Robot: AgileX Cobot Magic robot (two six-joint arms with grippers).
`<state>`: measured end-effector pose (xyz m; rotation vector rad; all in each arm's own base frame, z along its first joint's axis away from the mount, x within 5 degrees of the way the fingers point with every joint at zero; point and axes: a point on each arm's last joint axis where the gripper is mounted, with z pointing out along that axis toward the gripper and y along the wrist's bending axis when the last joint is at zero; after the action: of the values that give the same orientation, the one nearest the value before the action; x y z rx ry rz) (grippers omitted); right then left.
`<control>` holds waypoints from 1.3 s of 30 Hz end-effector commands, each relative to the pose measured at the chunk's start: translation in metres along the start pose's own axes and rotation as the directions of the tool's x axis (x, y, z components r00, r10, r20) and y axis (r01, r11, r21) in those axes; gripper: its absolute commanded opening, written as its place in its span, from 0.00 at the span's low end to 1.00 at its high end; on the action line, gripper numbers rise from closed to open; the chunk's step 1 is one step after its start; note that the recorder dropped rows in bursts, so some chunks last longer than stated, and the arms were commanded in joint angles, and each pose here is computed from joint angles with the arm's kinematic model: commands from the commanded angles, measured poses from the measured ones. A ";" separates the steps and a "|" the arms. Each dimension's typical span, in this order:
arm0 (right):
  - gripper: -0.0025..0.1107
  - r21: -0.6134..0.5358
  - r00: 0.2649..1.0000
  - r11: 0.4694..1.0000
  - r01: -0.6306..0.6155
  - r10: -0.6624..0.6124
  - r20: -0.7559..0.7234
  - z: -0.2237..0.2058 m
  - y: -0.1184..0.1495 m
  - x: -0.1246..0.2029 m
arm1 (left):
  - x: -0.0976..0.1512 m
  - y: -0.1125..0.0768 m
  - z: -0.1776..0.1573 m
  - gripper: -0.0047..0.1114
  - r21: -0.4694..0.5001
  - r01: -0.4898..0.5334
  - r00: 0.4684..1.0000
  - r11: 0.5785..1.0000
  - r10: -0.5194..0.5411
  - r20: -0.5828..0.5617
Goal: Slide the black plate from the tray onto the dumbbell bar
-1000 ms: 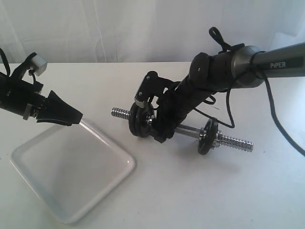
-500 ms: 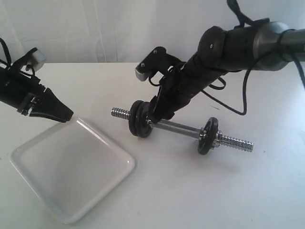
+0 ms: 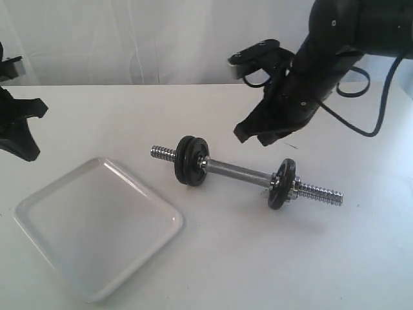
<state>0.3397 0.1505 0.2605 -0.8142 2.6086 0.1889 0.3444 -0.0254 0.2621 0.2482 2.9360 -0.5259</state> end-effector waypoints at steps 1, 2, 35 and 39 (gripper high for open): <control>0.02 0.033 0.975 0.982 -0.186 0.189 -0.114 -0.012 -0.033 0.018 | 0.015 0.002 -0.020 0.04 -0.162 0.087 0.994 0.983 -0.097 -0.053; 0.02 0.041 0.964 0.974 -0.224 0.228 -0.134 -0.014 -0.040 0.022 | 0.019 0.005 -0.024 0.04 -0.216 0.103 0.990 0.971 -0.121 -0.070; 0.02 0.208 0.898 0.876 -0.436 0.439 0.035 -0.148 -0.089 0.083 | 0.084 -0.027 -0.129 0.04 -0.417 0.022 0.993 0.909 0.027 0.111; 0.02 0.240 0.897 0.872 -0.426 0.372 0.239 -0.218 -0.049 0.113 | 0.138 -0.054 -0.181 0.04 -0.456 0.042 0.943 0.889 0.115 0.311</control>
<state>0.2434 0.0002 0.3922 -0.1302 2.6066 0.0176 0.2140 0.0081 0.4082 0.1443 2.6259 0.1299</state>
